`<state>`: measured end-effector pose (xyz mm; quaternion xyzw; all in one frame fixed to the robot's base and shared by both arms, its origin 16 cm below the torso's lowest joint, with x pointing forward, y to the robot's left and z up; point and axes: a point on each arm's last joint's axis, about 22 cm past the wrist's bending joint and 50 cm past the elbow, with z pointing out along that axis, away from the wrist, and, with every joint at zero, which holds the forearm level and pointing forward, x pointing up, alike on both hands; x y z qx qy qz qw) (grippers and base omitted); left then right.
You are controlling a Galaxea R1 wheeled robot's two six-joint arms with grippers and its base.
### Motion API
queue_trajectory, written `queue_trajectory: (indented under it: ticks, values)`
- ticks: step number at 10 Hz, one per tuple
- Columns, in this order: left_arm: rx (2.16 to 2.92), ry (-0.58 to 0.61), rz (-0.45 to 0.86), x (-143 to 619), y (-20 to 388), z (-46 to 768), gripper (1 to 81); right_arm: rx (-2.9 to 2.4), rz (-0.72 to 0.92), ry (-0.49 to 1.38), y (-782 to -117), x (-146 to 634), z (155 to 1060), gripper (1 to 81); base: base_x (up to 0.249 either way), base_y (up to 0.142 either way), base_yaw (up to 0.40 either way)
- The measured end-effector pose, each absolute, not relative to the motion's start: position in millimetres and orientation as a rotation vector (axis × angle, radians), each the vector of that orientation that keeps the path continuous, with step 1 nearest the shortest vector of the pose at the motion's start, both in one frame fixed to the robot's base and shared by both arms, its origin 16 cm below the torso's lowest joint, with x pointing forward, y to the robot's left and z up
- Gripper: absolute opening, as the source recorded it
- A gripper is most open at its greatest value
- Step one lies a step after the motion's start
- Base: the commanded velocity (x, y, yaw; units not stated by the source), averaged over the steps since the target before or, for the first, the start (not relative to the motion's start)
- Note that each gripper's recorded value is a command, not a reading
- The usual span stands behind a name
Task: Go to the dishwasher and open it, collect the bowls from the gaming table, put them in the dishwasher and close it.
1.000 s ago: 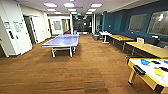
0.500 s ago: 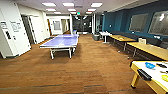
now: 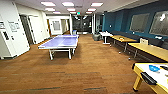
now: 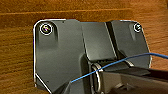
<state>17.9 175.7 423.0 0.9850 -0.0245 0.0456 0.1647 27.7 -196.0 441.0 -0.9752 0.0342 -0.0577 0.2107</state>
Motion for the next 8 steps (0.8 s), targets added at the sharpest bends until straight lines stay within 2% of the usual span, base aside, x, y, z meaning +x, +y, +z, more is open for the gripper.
queue_trajectory:
  ticks: [2, 8]
  values:
    - [2.809, -0.069, 0.096, 5.2, 176.2, 422.2, 81.1, -2.716, -0.126, 0.094, -196.4, 14.1, 439.9, 81.1, 0.0, 0.0, 0.0]
    - [2.808, -0.069, 0.103, 6.4, 175.9, 422.4, 81.1, -2.715, -0.129, 0.094, -196.5, 12.3, 439.9, 81.1, 0.0, 0.0, 0.0]
